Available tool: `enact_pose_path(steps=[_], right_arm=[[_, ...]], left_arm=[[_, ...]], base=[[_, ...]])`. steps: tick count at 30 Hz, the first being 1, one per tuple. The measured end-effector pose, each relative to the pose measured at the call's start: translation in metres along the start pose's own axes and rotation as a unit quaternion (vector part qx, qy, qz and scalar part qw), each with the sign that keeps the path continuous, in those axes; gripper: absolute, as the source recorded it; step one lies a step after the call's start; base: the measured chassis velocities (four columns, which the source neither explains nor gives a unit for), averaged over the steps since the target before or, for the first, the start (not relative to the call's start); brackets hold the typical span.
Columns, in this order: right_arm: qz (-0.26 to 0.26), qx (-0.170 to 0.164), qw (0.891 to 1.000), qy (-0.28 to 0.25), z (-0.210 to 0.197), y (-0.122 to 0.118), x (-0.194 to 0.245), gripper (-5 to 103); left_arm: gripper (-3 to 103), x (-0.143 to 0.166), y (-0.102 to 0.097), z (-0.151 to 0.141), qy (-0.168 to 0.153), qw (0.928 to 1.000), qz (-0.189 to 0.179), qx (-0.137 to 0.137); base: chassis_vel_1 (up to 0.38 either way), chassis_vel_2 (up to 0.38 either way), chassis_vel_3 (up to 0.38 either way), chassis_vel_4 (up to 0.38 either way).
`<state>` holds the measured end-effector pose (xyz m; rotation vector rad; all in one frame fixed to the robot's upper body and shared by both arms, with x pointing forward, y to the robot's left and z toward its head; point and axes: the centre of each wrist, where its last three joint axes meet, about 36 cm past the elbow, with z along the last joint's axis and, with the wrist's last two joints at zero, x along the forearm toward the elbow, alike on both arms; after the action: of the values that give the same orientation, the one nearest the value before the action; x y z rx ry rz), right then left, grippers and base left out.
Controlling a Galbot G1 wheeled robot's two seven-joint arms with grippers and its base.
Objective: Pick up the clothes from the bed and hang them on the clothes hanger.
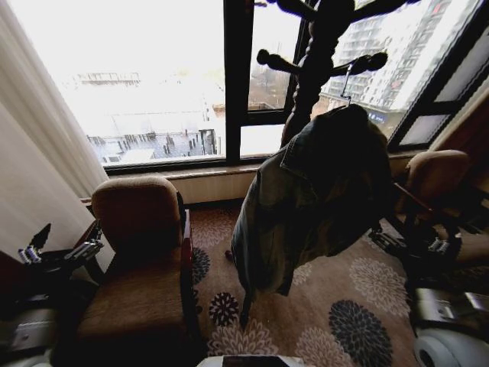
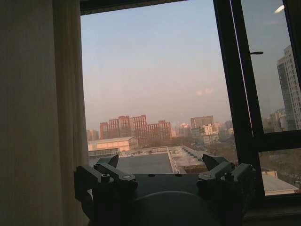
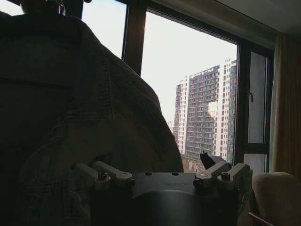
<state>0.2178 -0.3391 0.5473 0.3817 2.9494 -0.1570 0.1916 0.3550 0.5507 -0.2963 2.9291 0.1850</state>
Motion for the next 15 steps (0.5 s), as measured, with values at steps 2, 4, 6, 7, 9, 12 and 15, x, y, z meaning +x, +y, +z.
enact_pose_path(steps=[2, 4, 6, 7, 9, 12, 15], right_arm=[[0.0, 0.0, 1.0, 0.0, -0.0001, 0.0001, -0.0002, 100], [-0.001, 0.0, 1.0, -0.001, -0.0002, 0.0002, -0.0004, 100], [-0.002, 0.0, 1.0, -0.001, -0.0004, 0.0003, -0.0007, 100], [-0.002, 0.0, 1.0, -0.001, -0.0004, 0.0004, -0.0008, 100], [-0.002, 0.0, 1.0, -0.001, -0.0005, 0.0004, -0.0009, 100], [-0.003, 0.0, 1.0, -0.001, -0.0006, 0.0005, -0.0011, 100], [-0.003, 0.0, 1.0, -0.002, -0.0007, 0.0005, -0.0013, 100]], left_arm=[[100, 0.0, 0.0, 0.0, 0.0, 1.0, 0.0, 0.0], [100, 0.0, 0.0, 0.0, 0.0, 1.0, 0.0, 0.0], [100, 0.0, 0.0, 0.0, 0.0, 1.0, 0.0, 0.0], [100, 0.0, 0.0, 0.0, 0.0, 1.0, 0.0, 0.0], [100, 0.0, 0.0, 0.0, 0.0, 1.0, 0.0, 0.0], [100, 0.0, 0.0, 0.0, 0.0, 1.0, 0.0, 0.0], [100, 0.0, 0.0, 0.0, 0.0, 1.0, 0.0, 0.0]], base=[[0.0, 0.0, 0.0, 0.0], [0.0, 0.0, 0.0, 0.0], [0.0, 0.0, 0.0, 0.0], [0.0, 0.0, 0.0, 0.0], [0.0, 0.0, 0.0, 0.0], [0.0, 0.0, 0.0, 0.0], [0.0, 0.0, 0.0, 0.0]])
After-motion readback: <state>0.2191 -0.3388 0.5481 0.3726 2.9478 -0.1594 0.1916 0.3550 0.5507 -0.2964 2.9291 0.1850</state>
